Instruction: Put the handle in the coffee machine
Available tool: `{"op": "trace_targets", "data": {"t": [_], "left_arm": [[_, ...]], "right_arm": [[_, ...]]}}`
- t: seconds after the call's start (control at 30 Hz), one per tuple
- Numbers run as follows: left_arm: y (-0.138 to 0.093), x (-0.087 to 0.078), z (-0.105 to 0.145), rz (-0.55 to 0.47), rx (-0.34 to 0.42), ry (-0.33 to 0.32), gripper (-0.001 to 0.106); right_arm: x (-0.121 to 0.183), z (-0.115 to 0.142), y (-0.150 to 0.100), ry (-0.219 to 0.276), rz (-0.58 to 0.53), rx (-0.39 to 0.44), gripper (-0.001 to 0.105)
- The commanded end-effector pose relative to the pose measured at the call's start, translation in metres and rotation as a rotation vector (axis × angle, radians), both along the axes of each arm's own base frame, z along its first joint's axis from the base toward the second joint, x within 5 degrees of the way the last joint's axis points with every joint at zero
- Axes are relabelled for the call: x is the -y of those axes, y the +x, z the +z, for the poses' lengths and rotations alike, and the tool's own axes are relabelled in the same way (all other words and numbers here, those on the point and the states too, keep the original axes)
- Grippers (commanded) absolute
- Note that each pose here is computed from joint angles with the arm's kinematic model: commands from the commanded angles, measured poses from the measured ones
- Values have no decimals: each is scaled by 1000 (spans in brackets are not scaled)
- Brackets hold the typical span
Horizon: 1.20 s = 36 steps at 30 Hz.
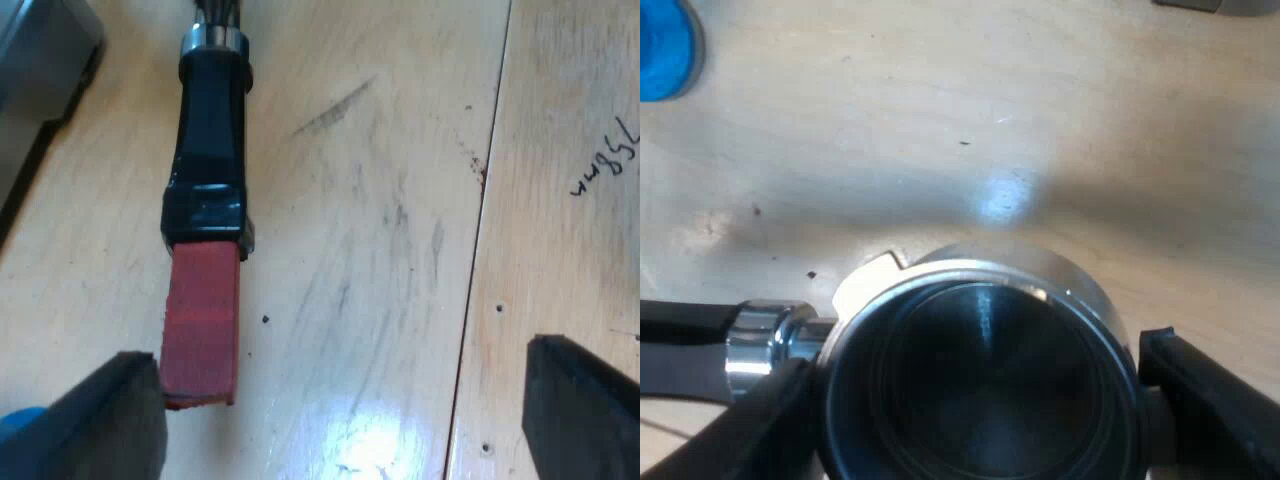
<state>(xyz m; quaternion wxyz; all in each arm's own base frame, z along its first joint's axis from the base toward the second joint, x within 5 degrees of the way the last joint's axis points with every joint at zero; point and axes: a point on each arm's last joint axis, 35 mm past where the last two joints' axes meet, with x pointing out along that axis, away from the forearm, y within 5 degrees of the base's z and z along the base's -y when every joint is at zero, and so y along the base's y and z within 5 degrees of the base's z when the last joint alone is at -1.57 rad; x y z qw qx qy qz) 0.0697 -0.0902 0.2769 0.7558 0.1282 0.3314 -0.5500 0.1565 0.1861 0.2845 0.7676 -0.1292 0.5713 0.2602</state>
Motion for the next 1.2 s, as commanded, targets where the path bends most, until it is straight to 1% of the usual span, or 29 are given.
{"op": "trace_targets", "data": {"t": [0.03, 0.1, 0.2, 0.23, 0.3, 0.47, 0.5, 0.73, 0.9, 1.03, 1.2], "left_arm": [[2, 2, 3, -20, 58, -24, 74], [4, 3, -1, -6, 75, -22, 74], [7, 6, -8, -5, 94, -41, 74], [7, 6, -9, -5, 99, -46, 74], [8, 7, -12, -5, 100, -47, 74], [8, 7, -22, -5, 88, -34, 74], [8, 7, -24, -5, 89, -35, 74], [10, 9, -36, -3, 112, -61, 74], [11, 10, -37, -5, 123, -73, 74], [12, 11, -38, -8, 108, -70, 74], [13, 12, -40, -6, 96, -60, 74]], "right_arm": [[1, 8, -3, 57, 12, -17, 0], [1, 9, -4, 72, 16, -28, 0], [1, 11, -6, 105, 32, -59, 0], [1, 11, -7, 107, 33, -59, 0], [1, 12, -7, 109, 33, -57, 0], [2, 14, -8, 133, 42, -64, 0], [2, 16, -9, 153, 51, -76, 0], [2, 18, -11, 181, 66, -98, 0], [1, 19, -12, 214, 82, -123, 0], [-1, 19, -14, 213, 92, -125, 0], [-8, 20, -18, 230, 125, -102, 0]]}}
